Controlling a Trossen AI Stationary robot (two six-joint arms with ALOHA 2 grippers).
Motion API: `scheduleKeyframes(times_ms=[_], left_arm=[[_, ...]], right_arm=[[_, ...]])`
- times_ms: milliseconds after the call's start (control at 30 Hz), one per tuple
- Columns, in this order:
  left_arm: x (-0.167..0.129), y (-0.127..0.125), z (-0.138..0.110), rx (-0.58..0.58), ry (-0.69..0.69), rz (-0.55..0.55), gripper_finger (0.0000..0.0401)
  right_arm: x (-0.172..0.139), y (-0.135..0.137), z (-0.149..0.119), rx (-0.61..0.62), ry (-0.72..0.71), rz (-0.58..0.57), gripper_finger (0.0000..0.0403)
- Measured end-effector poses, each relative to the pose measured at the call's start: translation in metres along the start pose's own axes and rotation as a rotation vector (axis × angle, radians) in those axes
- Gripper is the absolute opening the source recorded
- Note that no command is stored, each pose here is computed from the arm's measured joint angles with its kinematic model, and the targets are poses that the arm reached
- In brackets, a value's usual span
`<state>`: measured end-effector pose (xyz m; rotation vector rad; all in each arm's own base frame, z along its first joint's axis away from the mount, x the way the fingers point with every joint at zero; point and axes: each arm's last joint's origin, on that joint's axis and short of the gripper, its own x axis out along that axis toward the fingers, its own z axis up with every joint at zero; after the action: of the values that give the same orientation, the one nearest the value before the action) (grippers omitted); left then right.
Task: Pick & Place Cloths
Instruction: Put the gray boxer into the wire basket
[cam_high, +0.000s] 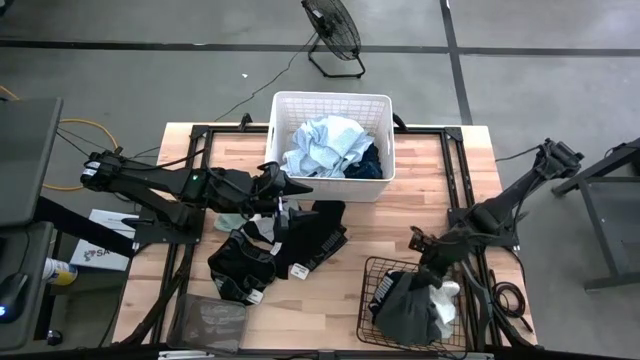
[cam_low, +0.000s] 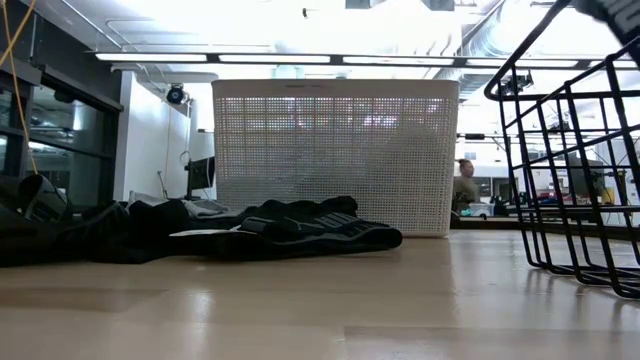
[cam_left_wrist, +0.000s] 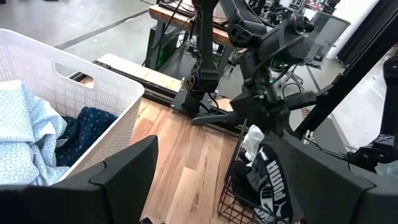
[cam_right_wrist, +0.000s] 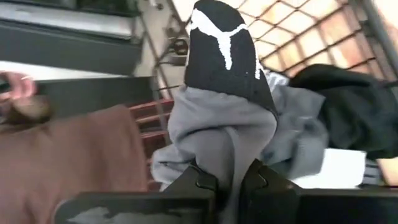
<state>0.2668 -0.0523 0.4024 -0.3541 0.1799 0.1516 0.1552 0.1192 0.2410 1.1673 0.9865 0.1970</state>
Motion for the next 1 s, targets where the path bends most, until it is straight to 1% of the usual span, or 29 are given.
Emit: scheduleKeyframes(times_ms=[167,333,633,767,867,1000], left_arm=[[0.000,0.001,-0.002,0.006,0.016,0.007,0.0328],[0.000,0.001,-0.002,0.007,0.018,0.008,0.0328],[0.000,0.001,-0.002,0.007,0.019,0.008,0.0328],[0.000,0.001,-0.002,0.007,0.019,0.008,0.0328],[0.000,0.001,-0.002,0.007,0.019,0.008,0.0328],[0.000,0.001,-0.002,0.007,0.019,0.008,0.0328]], right_arm=[[0.009,-0.008,0.001,-0.012,-0.007,-0.096,0.0005],[0.015,-0.018,0.000,-0.035,0.025,-0.194,0.0005],[0.018,-0.020,-0.001,-0.037,0.063,-0.218,0.0005],[0.017,-0.025,-0.002,-0.034,0.092,-0.260,0.0005],[0.016,-0.026,-0.003,-0.063,0.113,-0.276,0.0005],[0.017,-0.026,-0.003,-0.138,0.123,-0.266,0.0005]])
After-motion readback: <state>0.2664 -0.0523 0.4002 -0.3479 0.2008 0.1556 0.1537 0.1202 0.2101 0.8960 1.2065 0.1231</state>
